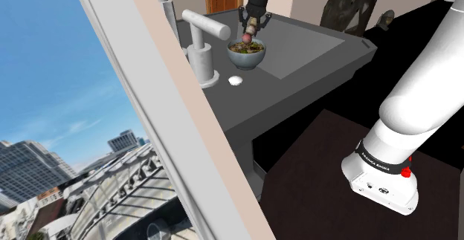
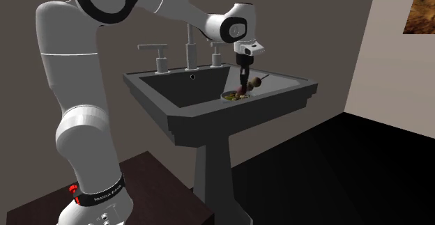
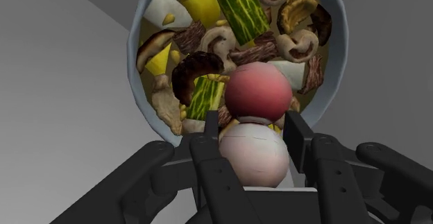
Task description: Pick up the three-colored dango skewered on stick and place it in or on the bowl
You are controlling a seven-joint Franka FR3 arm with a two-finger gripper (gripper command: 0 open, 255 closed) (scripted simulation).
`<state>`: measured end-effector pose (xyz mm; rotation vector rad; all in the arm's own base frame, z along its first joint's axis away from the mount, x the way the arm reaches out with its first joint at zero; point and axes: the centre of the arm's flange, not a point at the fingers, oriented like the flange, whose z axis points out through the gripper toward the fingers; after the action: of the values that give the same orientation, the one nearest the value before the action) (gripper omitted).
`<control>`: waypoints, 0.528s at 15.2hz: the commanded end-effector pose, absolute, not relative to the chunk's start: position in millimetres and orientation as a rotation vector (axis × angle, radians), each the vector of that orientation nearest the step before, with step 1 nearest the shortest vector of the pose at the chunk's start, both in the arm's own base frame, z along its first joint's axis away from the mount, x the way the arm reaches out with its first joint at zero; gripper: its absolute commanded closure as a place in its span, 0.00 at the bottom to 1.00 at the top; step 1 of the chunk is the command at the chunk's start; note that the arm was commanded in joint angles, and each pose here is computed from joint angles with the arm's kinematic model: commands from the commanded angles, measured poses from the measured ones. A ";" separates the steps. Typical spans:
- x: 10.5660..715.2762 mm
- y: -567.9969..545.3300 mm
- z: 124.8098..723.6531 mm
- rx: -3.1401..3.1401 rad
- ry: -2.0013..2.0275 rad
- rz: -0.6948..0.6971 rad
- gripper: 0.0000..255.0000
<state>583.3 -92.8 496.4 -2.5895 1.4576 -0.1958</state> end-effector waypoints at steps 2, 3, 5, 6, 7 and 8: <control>579.4 -88.2 481.4 -2.619 1.462 -0.084 1.00; 580.0 -83.6 477.5 -2.620 1.462 -0.084 0.00; 583.7 -90.3 476.2 -2.619 1.462 -0.084 0.00; 583.0 -90.0 475.4 -2.619 1.462 -0.084 0.00; 583.5 -89.6 475.2 -2.619 1.462 -0.084 0.00; 579.4 -88.2 481.4 -2.619 1.462 -0.084 0.00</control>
<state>581.8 -89.4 478.4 -2.6184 1.4616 -0.0863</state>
